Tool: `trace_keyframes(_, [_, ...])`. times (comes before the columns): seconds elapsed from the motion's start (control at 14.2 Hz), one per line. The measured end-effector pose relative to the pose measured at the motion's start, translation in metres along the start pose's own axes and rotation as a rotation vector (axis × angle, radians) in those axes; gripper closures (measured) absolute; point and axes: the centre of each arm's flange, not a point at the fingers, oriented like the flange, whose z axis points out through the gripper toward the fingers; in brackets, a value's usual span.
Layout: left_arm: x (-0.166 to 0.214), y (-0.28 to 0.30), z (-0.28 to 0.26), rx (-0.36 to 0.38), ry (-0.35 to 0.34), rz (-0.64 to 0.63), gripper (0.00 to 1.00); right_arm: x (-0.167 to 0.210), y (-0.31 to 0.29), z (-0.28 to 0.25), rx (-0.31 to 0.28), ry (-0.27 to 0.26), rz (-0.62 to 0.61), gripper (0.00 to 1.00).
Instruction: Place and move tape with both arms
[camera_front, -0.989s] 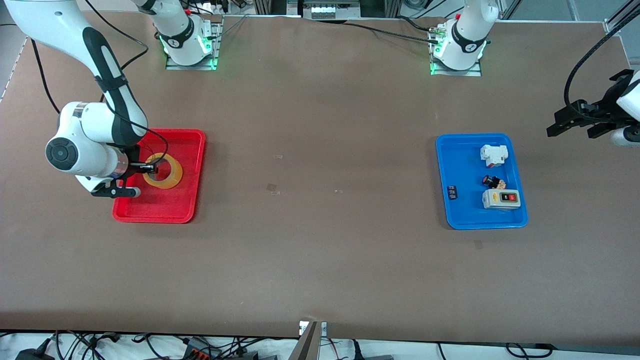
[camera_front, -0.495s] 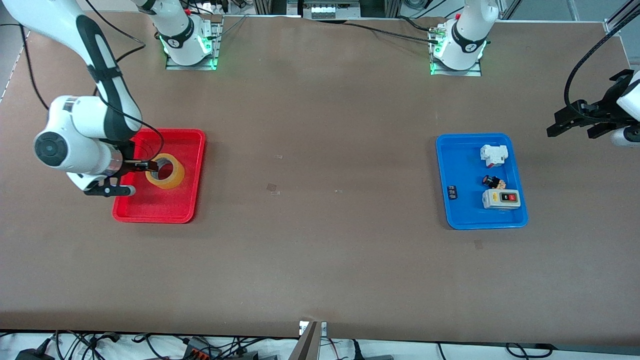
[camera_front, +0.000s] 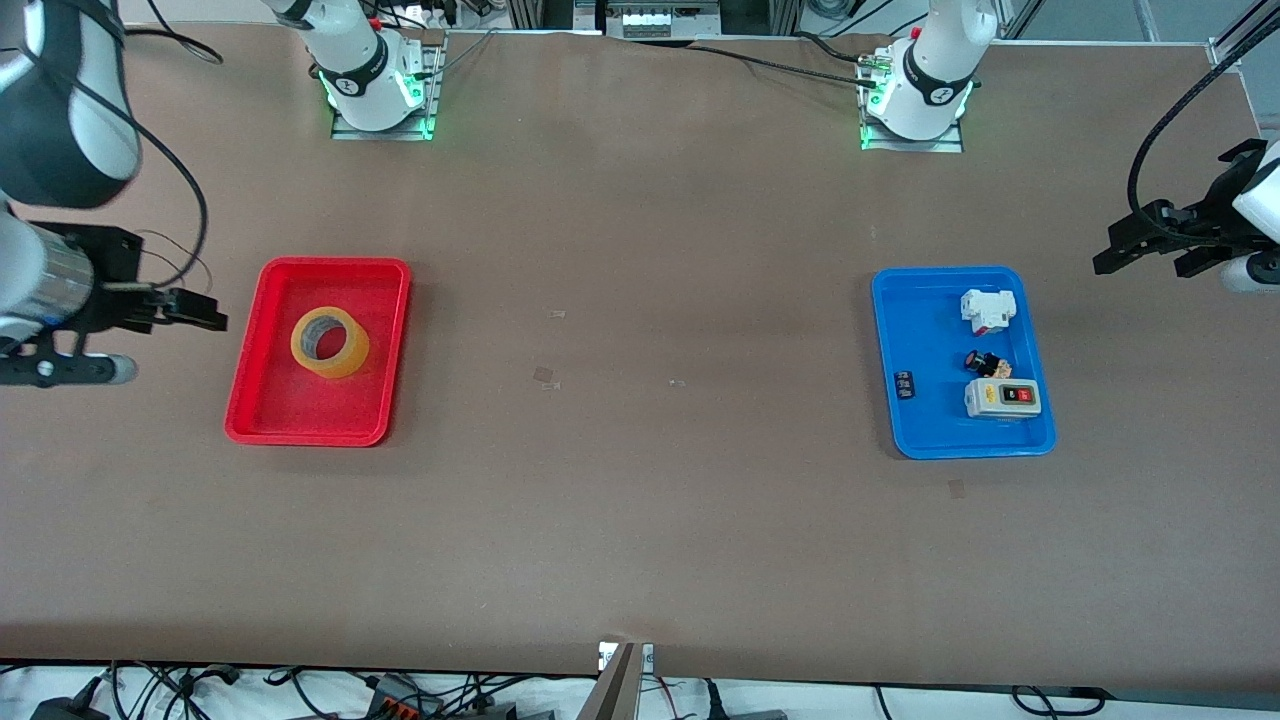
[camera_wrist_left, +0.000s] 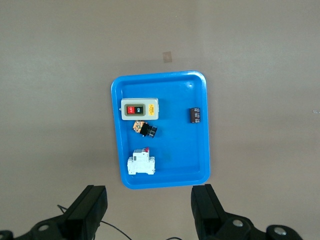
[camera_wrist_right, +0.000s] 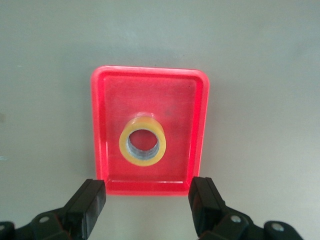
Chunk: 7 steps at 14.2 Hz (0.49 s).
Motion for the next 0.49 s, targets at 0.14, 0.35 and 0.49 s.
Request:
trace_keyframes(0.14, [0.0, 0.0, 0.0, 0.0, 0.0, 0.0, 0.0, -0.008, 0.002, -0.032, 0.0, 0.014, 0.004, 0.0])
trace_keyframes(0.35, [0.0, 0.0, 0.001, 0.0, -0.001, 0.0, 0.0, -0.003, 0.003, -0.041, 0.001, 0.056, 0.012, 0.0])
trace_keyframes(0.49, [0.001, 0.0, 0.001, 0.0, -0.003, 0.0, 0.0, 0.006, 0.002, -0.04, 0.011, 0.097, 0.014, 0.0])
